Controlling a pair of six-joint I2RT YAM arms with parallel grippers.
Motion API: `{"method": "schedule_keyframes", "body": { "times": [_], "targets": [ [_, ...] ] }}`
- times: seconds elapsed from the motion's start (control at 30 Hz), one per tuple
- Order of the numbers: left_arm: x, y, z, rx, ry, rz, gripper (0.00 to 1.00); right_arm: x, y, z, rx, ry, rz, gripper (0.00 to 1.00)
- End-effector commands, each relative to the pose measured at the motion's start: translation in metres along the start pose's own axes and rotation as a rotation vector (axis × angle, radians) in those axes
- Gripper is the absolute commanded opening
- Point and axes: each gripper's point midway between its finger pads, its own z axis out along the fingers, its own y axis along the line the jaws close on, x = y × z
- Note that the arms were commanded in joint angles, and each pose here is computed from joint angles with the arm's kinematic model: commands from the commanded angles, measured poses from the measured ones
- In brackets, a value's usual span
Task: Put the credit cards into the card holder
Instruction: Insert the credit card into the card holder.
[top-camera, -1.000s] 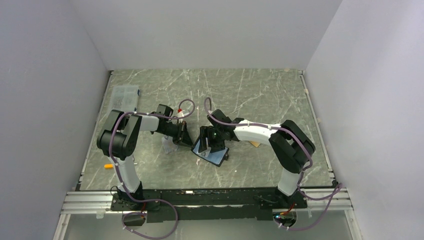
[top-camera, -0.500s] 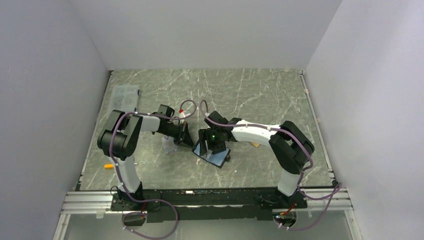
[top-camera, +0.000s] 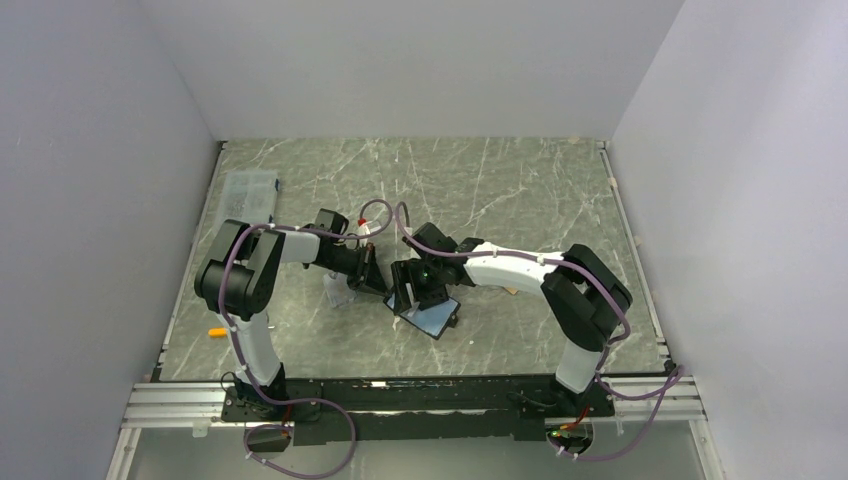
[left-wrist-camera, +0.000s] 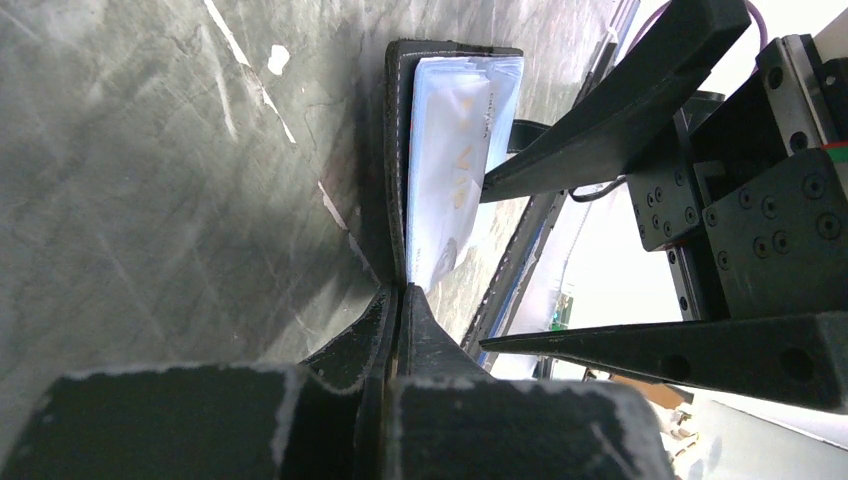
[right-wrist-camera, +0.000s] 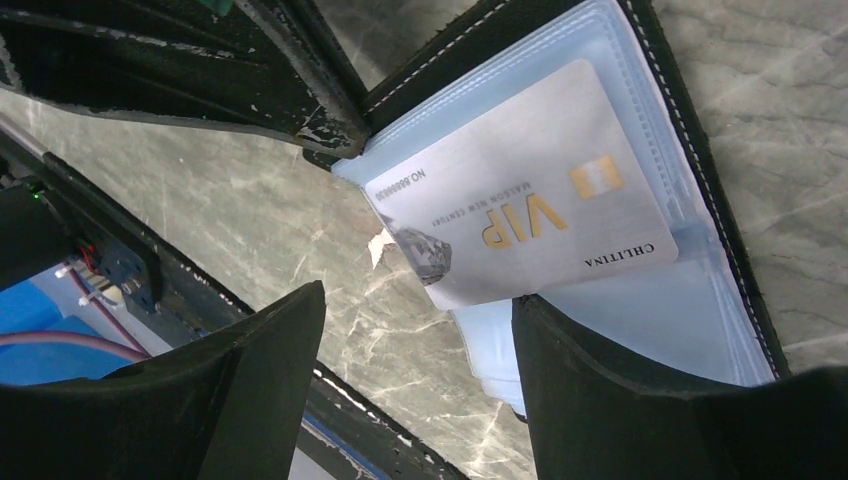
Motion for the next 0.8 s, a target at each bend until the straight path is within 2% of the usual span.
{"method": "schedule_keyframes", "body": {
  "times": [0.0,0.27,0.5,0.77],
  "targets": [
    [-0.007,-0.015,0.0,0.037,-0.007,0.068,0.0,-0.02,0.029,-0.005,-0.103,-0.048,-0.067,0.71],
    [-0.005,-0.014,0.004,0.044,0.008,0.063,0.0,-0.023,0.025,0.001,-0.06,-0.025,-0.032,0.7],
    [-0.007,-0.017,0.003,0.046,0.005,0.07,0.05,-0.036,0.043,-0.011,-0.152,-0.107,-0.097,0.69],
    [-0.007,-0.014,0.003,0.033,0.009,0.069,0.04,-0.05,0.06,-0.016,-0.193,-0.138,-0.15,0.66]
  ]
}}
